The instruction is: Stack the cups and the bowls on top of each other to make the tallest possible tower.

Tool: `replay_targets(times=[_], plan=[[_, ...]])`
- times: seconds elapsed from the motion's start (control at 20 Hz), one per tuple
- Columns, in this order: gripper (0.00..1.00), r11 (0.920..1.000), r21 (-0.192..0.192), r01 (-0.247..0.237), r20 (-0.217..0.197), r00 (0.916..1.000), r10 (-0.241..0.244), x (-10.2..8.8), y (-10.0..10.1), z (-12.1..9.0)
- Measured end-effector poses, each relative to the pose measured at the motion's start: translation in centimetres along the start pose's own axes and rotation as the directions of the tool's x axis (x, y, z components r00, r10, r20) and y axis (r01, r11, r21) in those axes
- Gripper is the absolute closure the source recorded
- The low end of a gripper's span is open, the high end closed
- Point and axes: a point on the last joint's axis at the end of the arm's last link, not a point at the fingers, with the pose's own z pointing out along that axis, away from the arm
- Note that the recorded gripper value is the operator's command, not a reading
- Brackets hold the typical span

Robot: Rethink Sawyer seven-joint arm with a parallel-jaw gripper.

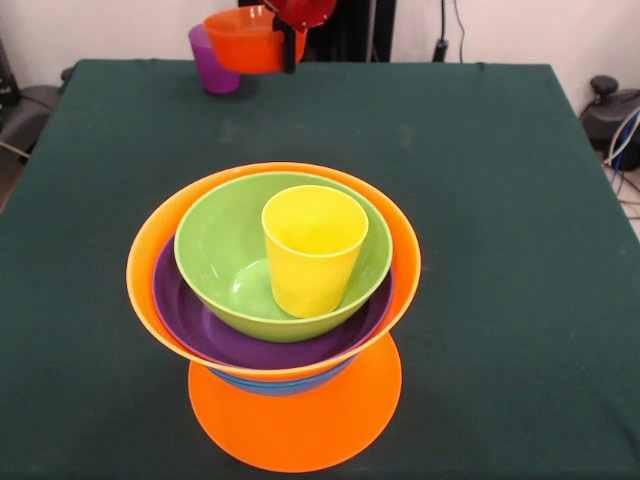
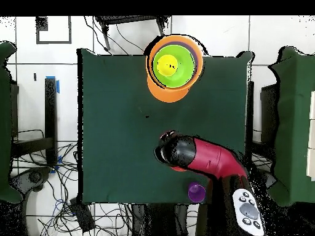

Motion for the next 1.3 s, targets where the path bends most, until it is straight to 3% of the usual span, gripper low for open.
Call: replay_targets(times=[0.25,0.4,0.75,1.3], plan=[[1.0,0.9998,-0.005,0.019,0.025,0.9995,-0.019,-2.5,3.0,-1.8],[1.0,0.9993,-0.013,0.035,0.055,0.9979,-0.034,-4.8,5.9,-3.5],[1.0,0.9982,-0.015,0.057,0.082,0.9951,-0.056,-7.6,10.0,-6.3],[1.0,0.9955,0.042,0.085,0.055,0.9946,-0.088,-10.1,15.7,-10.6]])
